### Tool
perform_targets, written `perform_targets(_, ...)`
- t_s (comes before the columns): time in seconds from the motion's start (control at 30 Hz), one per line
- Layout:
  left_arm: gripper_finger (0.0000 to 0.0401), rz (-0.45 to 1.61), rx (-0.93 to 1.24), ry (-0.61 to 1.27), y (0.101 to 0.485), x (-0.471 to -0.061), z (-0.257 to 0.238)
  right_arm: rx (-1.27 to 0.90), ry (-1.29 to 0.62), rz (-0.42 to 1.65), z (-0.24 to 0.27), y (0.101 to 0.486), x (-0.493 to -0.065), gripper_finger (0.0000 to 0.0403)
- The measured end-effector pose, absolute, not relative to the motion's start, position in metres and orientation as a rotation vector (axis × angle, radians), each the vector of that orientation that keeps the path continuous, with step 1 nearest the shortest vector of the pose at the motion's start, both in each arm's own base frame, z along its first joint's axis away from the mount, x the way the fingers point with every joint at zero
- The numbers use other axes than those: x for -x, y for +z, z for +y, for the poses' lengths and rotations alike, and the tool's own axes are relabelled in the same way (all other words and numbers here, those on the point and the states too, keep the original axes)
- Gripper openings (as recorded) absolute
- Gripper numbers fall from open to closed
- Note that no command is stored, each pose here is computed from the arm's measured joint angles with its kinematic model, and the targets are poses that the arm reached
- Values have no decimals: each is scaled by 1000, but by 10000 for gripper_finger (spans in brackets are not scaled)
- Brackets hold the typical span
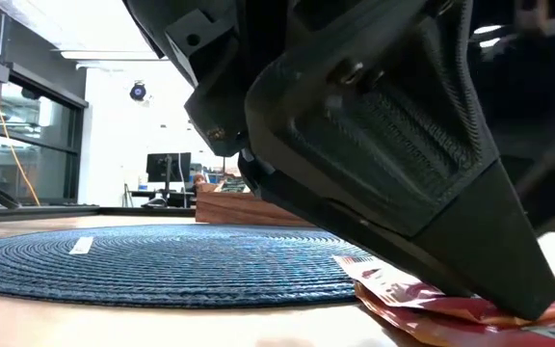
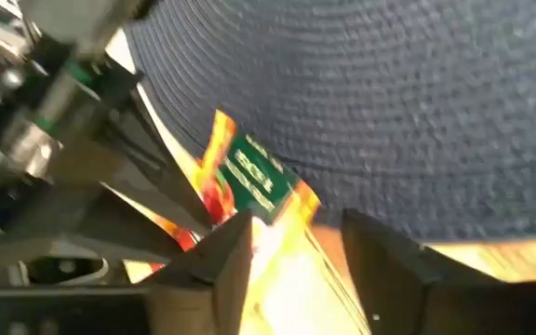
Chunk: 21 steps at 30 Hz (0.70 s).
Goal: Pick & Place Tea
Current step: Put the orange tea bag into the right section of the wooden organizer
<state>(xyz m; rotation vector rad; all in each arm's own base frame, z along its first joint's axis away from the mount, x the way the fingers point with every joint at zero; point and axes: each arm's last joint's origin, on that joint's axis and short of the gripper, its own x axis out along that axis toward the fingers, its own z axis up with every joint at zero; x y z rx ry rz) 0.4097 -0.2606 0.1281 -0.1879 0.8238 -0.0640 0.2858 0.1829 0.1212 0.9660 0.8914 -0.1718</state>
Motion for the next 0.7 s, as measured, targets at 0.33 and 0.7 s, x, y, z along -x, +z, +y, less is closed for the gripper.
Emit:
perform_targets(0.33, 115, 821, 188, -61, 128, -410, -261, -997, -158, 861, 179, 124, -292, 207)
perform_targets(0.7, 115, 821, 188, -60, 128, -410, -261, -1024, -148, 862, 182, 118, -294, 190)
